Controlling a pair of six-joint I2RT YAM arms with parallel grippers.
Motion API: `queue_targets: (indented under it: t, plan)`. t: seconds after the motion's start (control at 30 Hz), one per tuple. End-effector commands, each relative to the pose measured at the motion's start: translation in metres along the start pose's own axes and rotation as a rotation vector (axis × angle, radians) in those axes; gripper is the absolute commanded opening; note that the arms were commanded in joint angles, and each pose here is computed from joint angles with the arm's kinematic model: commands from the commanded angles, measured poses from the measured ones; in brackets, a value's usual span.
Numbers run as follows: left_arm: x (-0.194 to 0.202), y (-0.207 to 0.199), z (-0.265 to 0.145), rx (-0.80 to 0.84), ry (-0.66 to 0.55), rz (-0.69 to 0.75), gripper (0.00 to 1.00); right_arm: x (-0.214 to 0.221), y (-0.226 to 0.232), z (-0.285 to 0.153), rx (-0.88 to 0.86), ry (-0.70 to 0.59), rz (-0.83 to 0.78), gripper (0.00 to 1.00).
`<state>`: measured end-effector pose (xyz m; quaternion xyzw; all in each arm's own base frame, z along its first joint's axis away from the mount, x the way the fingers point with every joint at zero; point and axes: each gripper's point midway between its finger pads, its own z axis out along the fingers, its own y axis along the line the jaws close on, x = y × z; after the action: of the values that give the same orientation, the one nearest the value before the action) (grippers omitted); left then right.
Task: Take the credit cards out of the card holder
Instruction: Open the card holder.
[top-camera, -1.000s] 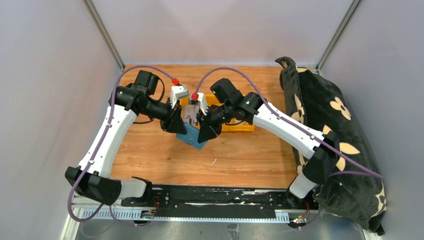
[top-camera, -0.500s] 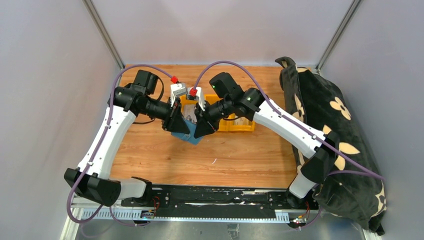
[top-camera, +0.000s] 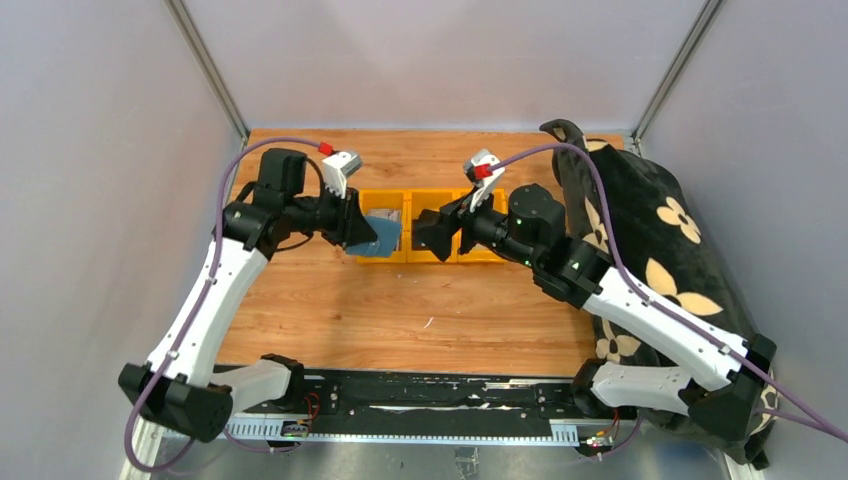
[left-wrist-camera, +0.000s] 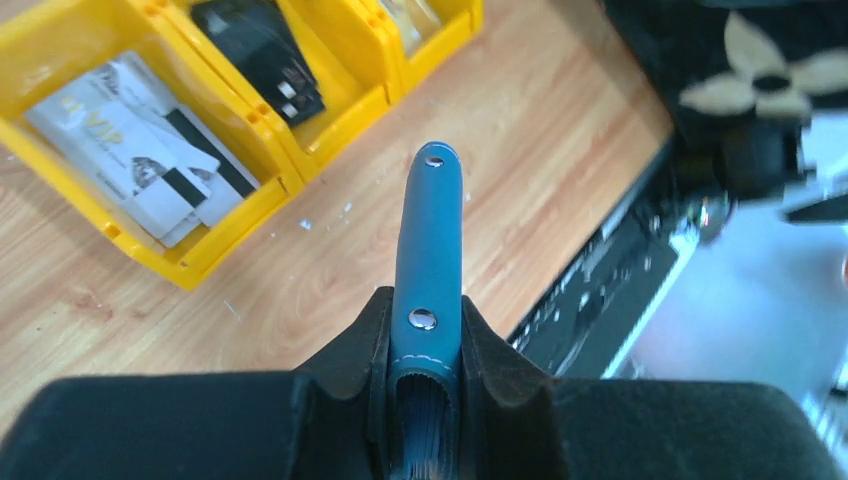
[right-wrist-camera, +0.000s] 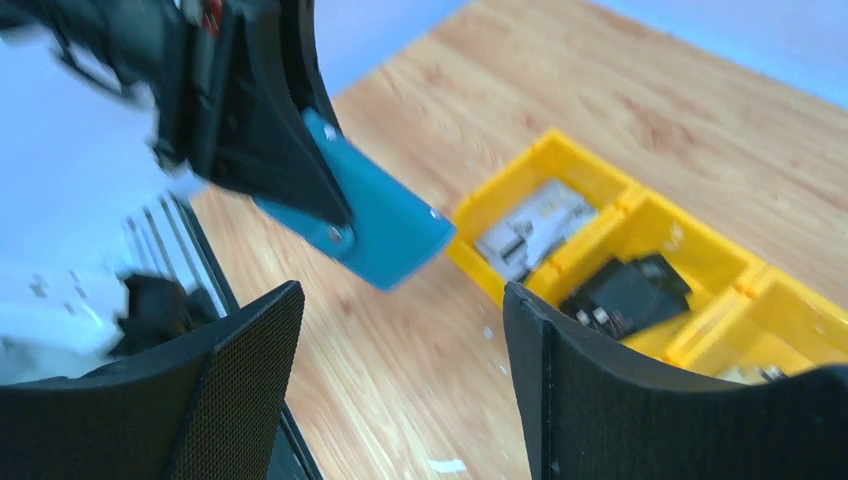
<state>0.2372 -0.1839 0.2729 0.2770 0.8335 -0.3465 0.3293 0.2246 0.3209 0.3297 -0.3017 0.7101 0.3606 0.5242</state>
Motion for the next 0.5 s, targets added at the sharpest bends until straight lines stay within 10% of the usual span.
queue_targets:
  t: [0.0,0.47]
  plan:
    - [-0.062,0.0,-0.017,-0.101,-0.324,-0.112,0.0,-0.05,0.005,0.007,0.069,-0.255,0.152,0.76]
    - [-0.086,-0.014,-0.043,-0.107,-0.499,-0.288,0.0,-0.04,0.035,0.069,0.016,-0.197,0.202,0.73]
